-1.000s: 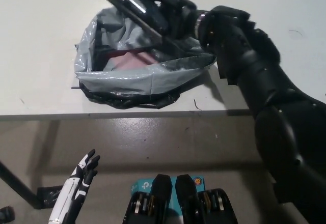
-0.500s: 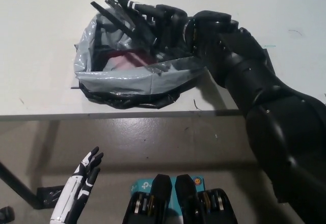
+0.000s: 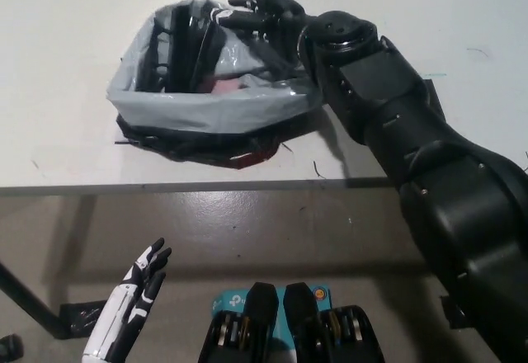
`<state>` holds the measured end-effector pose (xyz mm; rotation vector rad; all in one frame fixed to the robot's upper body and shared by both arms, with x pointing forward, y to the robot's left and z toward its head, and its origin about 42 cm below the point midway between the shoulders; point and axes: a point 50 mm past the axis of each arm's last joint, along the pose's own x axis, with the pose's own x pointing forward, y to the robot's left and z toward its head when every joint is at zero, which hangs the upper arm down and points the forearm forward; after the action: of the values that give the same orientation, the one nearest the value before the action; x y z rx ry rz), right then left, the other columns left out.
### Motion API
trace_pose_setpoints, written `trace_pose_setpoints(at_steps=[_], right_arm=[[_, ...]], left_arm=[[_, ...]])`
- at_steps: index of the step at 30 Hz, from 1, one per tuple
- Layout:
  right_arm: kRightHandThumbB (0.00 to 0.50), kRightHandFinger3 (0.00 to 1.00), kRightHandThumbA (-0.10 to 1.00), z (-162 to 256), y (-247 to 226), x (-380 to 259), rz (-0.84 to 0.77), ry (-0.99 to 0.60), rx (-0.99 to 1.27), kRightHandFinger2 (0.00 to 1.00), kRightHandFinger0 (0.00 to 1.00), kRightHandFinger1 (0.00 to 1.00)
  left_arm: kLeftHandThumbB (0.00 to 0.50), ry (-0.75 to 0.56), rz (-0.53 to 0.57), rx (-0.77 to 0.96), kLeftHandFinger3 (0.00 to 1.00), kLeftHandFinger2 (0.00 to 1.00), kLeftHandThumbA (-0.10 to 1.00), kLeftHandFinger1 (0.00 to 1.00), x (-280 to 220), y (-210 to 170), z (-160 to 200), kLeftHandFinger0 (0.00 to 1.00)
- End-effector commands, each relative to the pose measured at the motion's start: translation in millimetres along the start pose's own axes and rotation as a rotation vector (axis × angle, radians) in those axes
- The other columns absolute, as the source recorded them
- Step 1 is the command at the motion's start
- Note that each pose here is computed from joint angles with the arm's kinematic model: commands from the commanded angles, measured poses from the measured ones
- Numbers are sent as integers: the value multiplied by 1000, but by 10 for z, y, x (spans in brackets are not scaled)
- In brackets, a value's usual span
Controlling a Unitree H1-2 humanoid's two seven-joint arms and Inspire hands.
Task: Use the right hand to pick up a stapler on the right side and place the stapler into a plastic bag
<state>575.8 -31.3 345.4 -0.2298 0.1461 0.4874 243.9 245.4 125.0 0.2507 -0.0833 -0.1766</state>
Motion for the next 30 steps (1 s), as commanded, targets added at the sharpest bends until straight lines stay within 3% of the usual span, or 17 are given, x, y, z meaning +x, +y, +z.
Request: trace_pose_setpoints(at_steps=[1,4,9,15,16,18,22,26,29,30], right_arm=[[354,1000,627,349,-148,-54,-21,-148,-125,1000,1000,1000],[361,1000,639,347,-176,-64,-15,-150,-154,1000,1000,1000],[325,1000,642,429,-302,-115,-22,-179,-196,1000,1000,1000],[337,1000,761,684,-585,-386,-39,-323,-294,1000,1000,1000],[391,1000,827,802,-696,-598,-92,-414,-346,1000,1000,1000],[344,1000,803,954,-798,-913,-105,-528,-368,1000,1000,1000],[334,1000,782,1114,-938,-1610,-144,-748,-416,1000,1000,1000],[316,1000,880,947,-993,-2370,-237,-883,-500,1000,1000,1000],[311,1000,823,689,-963,-2796,-239,-964,-475,1000,1000,1000],[281,1000,816,498,-918,-3034,-261,-1007,-487,1000,1000,1000]], left_arm=[[15,-47,-35,25,1000,1000,944,1000,14,32,127,1000],[6,-53,-39,36,1000,1000,942,1000,23,42,133,1000],[21,-50,-44,30,1000,1000,932,1000,48,36,129,1000],[0,-52,-58,25,1000,1000,936,1000,79,24,152,1000],[3,-58,-56,23,1000,1000,942,1000,104,32,149,1000],[17,-68,-49,20,1000,1000,953,1000,155,49,158,1000],[31,-102,-16,27,1000,1000,964,1000,271,117,203,1000],[53,-118,19,25,1000,1000,958,1000,341,181,246,1000],[45,-125,35,24,1000,1000,967,1000,364,208,269,1000],[38,-133,40,22,1000,1000,966,1000,380,215,279,1000]])
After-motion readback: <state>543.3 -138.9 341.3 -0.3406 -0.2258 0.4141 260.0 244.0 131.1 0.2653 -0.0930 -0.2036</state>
